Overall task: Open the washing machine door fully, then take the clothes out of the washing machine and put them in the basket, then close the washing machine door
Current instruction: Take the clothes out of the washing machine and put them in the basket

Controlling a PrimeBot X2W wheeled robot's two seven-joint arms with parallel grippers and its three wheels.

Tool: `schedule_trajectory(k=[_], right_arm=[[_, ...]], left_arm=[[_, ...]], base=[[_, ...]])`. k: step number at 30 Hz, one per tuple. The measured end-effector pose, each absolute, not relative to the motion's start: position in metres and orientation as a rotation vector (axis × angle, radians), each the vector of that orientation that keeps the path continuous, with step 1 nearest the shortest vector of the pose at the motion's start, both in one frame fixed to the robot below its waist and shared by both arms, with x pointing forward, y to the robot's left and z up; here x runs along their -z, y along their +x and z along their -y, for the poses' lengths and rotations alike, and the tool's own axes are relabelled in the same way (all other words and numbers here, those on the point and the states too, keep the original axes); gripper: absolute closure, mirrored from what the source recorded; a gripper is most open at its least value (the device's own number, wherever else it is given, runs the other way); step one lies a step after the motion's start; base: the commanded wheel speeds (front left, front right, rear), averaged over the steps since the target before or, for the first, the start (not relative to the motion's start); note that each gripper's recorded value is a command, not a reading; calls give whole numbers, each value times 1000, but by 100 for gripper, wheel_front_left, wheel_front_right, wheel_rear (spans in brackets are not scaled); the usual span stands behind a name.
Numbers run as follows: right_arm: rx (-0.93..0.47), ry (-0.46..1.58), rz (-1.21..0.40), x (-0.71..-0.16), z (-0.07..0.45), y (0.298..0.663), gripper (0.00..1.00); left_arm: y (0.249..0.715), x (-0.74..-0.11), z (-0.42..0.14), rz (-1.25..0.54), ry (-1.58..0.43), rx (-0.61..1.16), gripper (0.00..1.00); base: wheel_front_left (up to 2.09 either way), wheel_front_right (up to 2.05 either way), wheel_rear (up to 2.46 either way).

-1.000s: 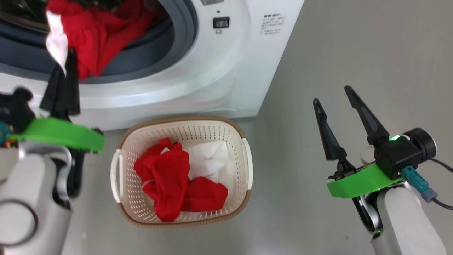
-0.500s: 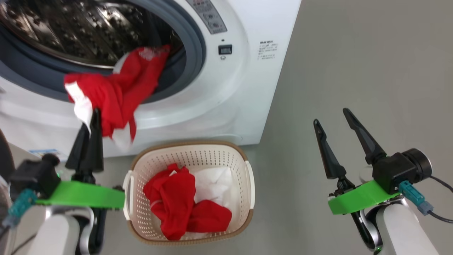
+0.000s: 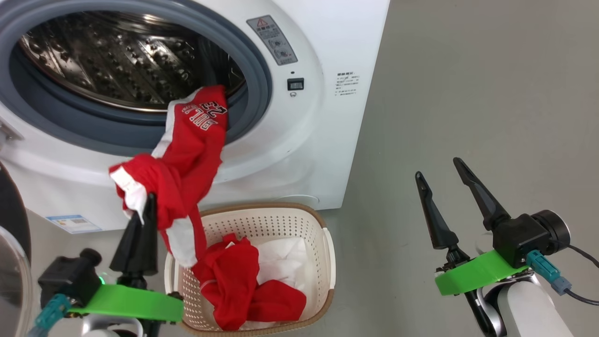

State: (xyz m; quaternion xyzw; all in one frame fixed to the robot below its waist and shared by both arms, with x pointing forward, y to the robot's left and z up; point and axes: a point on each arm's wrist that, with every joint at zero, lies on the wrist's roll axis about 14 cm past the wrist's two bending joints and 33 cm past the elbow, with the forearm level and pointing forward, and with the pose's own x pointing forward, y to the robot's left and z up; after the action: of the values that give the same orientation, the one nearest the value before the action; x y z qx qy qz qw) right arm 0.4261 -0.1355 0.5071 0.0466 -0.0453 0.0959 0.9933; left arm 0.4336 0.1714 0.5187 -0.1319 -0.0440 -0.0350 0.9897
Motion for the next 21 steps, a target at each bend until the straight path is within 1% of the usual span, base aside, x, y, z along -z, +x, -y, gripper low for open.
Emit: schedule_trajectory(k=[5,9,17,21], right_arm=[[-191,96,76,-501,136,428,0],[-186,103,60,-495,137,430,0],[-178,105,22,-479,139,435,0],[-180,105,24,-477,139,443,0]], left_arm=[[433,-489,-163,-5,-306,69,100],[430,-450,-155,-135,-341,79,100],[434,-390,-128,-336,-408,124,100],[434,-358,-117,-445,-415,135,100]], base=[[0,0,0],[0,0,0],[0,0,0],[0,0,0]])
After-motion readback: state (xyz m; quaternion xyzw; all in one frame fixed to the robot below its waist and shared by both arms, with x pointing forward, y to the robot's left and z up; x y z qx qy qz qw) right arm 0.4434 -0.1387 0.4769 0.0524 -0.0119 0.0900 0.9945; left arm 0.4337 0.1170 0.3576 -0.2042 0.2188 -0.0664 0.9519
